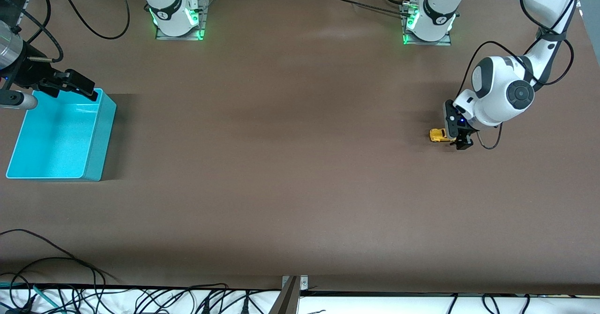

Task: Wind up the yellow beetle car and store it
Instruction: 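Lower the left gripper and grasp the yellow car, then drag the car backward along the table with the left gripper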

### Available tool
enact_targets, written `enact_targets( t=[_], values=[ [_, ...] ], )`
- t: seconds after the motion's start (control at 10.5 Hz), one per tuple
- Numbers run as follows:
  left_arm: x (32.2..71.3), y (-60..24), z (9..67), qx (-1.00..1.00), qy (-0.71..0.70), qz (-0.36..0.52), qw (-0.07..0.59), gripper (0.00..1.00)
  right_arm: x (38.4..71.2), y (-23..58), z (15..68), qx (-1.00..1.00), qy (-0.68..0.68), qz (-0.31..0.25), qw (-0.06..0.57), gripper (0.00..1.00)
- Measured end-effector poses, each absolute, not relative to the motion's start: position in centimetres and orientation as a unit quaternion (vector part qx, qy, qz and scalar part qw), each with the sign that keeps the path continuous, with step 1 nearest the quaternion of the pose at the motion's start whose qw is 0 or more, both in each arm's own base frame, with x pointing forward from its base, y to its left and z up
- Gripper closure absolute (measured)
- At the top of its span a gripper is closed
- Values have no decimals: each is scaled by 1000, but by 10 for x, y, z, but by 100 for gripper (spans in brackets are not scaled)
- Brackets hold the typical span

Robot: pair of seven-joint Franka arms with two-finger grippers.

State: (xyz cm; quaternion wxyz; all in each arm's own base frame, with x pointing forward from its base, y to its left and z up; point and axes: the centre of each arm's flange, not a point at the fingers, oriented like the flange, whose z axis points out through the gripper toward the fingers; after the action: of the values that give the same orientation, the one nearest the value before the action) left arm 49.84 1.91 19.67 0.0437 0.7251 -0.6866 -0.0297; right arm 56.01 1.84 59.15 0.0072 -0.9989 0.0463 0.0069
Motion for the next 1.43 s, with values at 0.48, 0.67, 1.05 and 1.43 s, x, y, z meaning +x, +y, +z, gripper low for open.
enact_targets(
  t=[0.48, 0.67, 1.05, 1.43],
  values=[
    [491, 18, 186, 724, -687, -37, 53, 30, 560, 18, 592, -999, 46, 7, 7, 0],
    [492, 16, 186, 722, -689, -36, 52, 55, 560, 18, 592, -999, 46, 7, 7, 0],
    [492, 15, 186, 720, -691, -36, 52, 55, 560, 18, 592, -999, 46, 7, 7, 0],
    [493, 17, 187, 691, -720, -39, 43, 55, 560, 18, 592, -999, 46, 7, 7, 0]
  ],
)
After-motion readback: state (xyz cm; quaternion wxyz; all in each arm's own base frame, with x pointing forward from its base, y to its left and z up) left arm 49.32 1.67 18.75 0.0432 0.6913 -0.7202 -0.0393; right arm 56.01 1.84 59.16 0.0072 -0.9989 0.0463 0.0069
